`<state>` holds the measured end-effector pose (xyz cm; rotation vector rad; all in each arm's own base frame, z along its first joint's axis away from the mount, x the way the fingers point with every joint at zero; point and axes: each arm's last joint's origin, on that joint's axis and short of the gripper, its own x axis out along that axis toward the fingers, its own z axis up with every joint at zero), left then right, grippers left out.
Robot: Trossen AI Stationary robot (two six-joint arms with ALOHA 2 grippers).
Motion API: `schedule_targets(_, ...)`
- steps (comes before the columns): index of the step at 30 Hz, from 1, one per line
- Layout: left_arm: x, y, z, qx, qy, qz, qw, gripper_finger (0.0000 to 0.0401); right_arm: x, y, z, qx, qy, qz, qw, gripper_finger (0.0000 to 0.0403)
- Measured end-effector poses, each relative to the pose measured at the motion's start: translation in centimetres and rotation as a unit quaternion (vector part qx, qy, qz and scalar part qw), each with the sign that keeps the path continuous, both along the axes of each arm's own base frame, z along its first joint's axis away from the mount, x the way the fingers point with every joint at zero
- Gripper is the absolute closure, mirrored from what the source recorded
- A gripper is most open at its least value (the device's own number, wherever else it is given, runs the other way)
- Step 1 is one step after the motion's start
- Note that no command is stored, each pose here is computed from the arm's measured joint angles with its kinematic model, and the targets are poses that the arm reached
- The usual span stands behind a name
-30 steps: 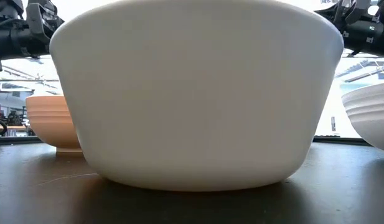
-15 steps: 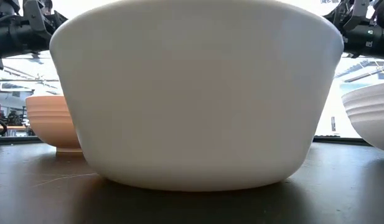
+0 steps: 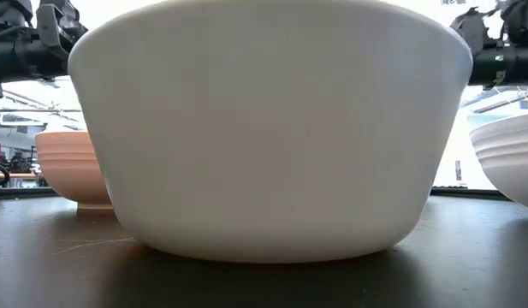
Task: Nest bowls inside each other
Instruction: Stack the white bowl on the light green bowl
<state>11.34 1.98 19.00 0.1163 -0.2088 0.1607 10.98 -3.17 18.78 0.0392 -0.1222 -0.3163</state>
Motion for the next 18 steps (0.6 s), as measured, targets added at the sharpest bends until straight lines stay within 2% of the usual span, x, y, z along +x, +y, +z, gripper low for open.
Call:
schedule_targets(6,0.1,-0.1,-0.2,0.003,0.015,-0.014,1.000,0.0304,-0.2,-0.4,0.9,0.005,0.063,-0.054,0.997,0.0248)
schedule_targets(9,0.2,-0.1,0.3,0.016,0.035,-0.011,0.999,0.0304,-0.5,-0.9,1.3,0.019,0.087,-0.102,0.991,0.0248)
schedule_targets(14,0.2,0.0,1.2,0.023,0.057,-0.008,0.998,0.0304,-1.1,-2.1,2.5,0.071,0.120,-0.202,0.969,0.0248)
schedule_targets(18,0.2,0.0,1.5,0.023,0.057,-0.007,0.998,0.0304,-1.4,-3.0,3.8,0.115,0.160,-0.247,0.949,0.0248)
